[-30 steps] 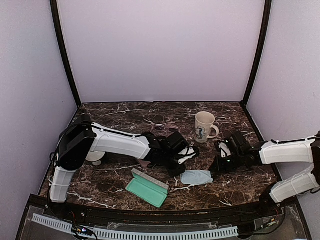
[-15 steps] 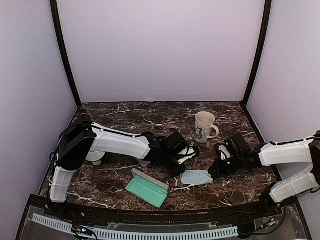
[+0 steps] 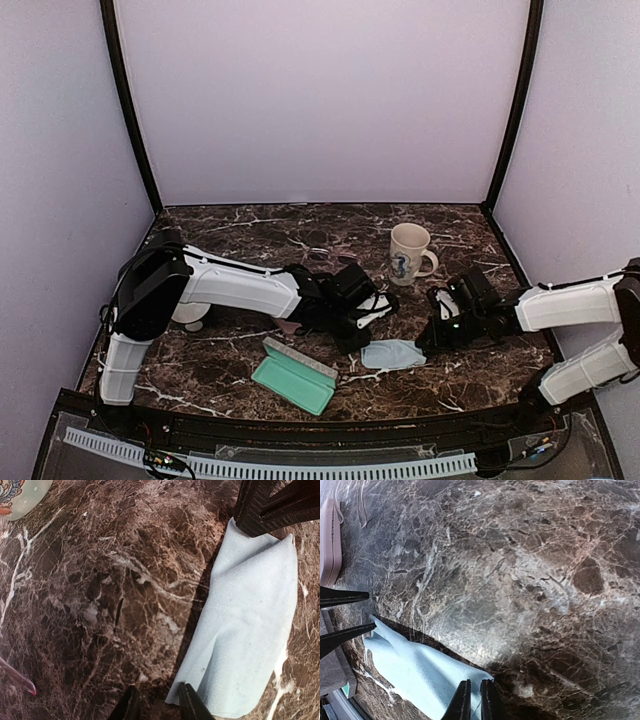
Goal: Organize the sunglasses
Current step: Smooth out the folded cleaning cloth at the center of the board.
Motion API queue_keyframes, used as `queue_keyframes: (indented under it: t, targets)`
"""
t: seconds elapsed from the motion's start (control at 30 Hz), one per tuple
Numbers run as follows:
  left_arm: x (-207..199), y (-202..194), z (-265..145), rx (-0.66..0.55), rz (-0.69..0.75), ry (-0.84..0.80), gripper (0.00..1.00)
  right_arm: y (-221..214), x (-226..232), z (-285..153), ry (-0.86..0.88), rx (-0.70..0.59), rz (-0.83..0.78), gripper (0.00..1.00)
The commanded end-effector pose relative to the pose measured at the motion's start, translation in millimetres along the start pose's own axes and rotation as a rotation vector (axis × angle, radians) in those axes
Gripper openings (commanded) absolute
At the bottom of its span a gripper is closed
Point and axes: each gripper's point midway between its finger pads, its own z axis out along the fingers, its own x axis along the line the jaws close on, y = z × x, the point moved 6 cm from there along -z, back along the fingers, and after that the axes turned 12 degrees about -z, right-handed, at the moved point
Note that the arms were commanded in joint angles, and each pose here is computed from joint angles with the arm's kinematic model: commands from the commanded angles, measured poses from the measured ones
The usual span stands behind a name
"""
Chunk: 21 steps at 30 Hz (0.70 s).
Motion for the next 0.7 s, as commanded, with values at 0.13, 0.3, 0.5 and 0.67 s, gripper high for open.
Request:
queue_keyframes:
  t: [0.13,0.3,0.5,0.67]
  targets:
    - [-0.8,2.5,-1.1,0.000,0.009,-0.002,0.29,1.7,-2.0,3.0,-0.002,-0.021,0.006,0.03]
    - [-0.1,1.1,-1.2,0.006,0.009,0.002,0.29,7.2,-6.1,1.8,-0.052,-0.038,0.007,0.00]
    - [3.0,0.0,-1.7,0.013,0.008,0.028,0.29,10.3,-16.8,-4.5,-0.170,-0.038,0.018,0.00]
    - [7.4,0.4,-2.6,0.014,-0.008,0.071,0.29,10.1,-20.3,-10.9,-0.214,-0.051,0.020,0.00]
